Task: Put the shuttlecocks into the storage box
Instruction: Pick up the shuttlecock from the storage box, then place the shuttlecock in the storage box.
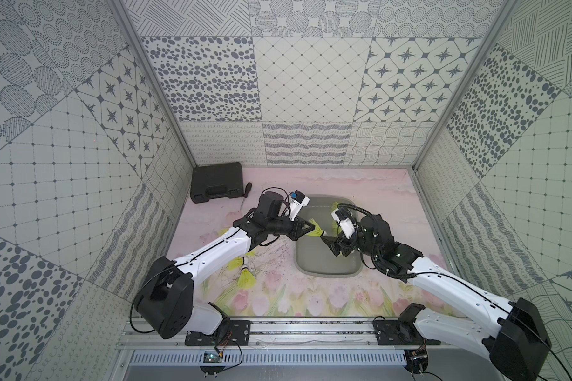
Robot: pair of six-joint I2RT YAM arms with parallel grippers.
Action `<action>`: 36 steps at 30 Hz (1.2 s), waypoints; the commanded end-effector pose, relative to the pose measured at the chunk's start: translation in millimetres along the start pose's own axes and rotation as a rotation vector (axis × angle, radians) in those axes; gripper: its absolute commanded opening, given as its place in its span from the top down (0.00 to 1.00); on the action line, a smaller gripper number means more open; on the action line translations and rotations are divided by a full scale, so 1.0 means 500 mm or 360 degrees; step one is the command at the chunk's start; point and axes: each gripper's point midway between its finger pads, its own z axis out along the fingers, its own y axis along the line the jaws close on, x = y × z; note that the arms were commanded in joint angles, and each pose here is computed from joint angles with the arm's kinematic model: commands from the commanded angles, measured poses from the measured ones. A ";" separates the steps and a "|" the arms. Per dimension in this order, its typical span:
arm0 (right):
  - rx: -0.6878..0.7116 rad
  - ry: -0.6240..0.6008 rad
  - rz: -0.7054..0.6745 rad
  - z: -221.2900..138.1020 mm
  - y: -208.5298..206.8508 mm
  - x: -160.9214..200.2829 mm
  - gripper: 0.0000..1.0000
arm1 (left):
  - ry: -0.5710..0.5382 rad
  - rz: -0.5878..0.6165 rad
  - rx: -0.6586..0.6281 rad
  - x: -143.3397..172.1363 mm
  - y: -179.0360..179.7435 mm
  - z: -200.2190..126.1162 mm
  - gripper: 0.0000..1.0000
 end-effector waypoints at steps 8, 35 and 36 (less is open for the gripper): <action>0.0456 -0.0228 0.0165 -0.082 -0.117 -0.044 0.13 | -0.0357 -0.0879 -0.0107 -0.046 0.020 0.042 1.00; 0.0709 -0.0176 0.0366 -0.117 -0.208 0.017 0.13 | 0.0033 -0.1187 -0.0099 0.132 -0.086 0.153 1.00; 0.0707 -0.0174 0.0369 -0.116 -0.208 0.019 0.13 | 0.0034 -0.1197 -0.0095 0.136 -0.089 0.157 1.00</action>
